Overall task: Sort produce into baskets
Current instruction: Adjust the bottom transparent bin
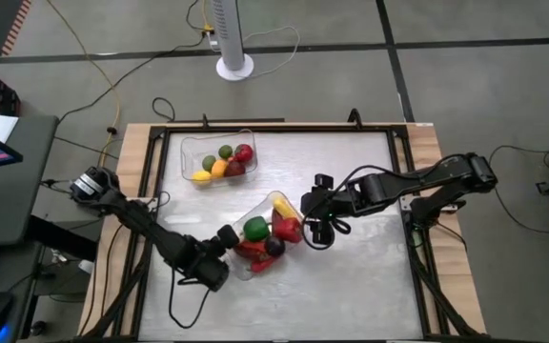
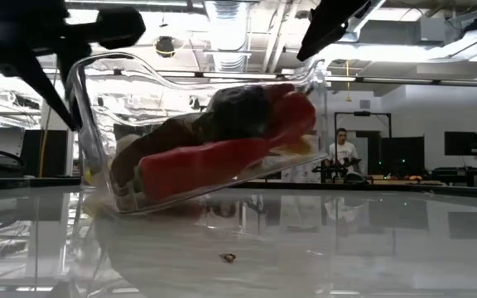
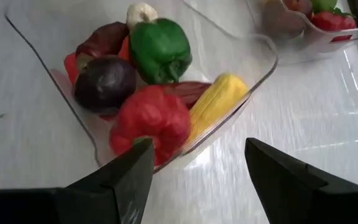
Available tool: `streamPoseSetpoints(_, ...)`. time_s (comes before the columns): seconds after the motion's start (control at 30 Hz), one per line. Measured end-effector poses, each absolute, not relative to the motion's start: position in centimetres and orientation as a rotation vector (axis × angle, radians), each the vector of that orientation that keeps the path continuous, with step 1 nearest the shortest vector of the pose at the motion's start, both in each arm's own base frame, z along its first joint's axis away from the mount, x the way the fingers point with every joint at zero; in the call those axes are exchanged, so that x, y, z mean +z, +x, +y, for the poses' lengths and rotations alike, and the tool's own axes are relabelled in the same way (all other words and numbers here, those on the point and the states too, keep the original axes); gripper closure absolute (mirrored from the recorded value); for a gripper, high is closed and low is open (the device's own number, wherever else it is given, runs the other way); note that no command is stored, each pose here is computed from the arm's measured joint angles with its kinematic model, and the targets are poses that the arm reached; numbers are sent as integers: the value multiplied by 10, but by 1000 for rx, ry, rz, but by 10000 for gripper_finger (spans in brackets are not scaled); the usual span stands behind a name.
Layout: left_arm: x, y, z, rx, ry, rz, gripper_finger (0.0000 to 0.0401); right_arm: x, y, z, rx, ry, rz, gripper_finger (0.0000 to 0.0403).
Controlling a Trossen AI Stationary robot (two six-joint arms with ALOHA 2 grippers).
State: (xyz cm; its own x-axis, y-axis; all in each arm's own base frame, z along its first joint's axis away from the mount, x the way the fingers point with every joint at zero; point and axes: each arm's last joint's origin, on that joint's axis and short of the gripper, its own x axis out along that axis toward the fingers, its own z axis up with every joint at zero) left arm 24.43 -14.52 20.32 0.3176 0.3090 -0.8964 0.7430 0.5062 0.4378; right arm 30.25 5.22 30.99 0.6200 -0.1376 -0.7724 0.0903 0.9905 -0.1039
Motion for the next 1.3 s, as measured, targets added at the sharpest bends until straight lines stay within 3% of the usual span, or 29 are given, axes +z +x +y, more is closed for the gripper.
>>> streamPoseSetpoints(0.33, 222, 258, -104, -411, 973, 1236, 385, 330, 286, 39, -181, 0, 834, 123)
streamPoseSetpoints(0.63, 229, 265, -85, -407, 897, 1219, 276, 343, 275, 36, -202, 1, 776, 123)
streamPoseSetpoints(0.83, 243, 267, -85, -337, 797, 1156, 220, 324, 277, 20, -252, -5, 821, 123)
streamPoseSetpoints(1.07, 279, 249, -81, -222, 621, 1033, 212, 304, 287, -16, -334, -6, 772, 123)
streamPoseSetpoints(1.3, 291, 217, -78, -90, 363, 958, 220, 268, 317, -43, -271, 8, 820, 123)
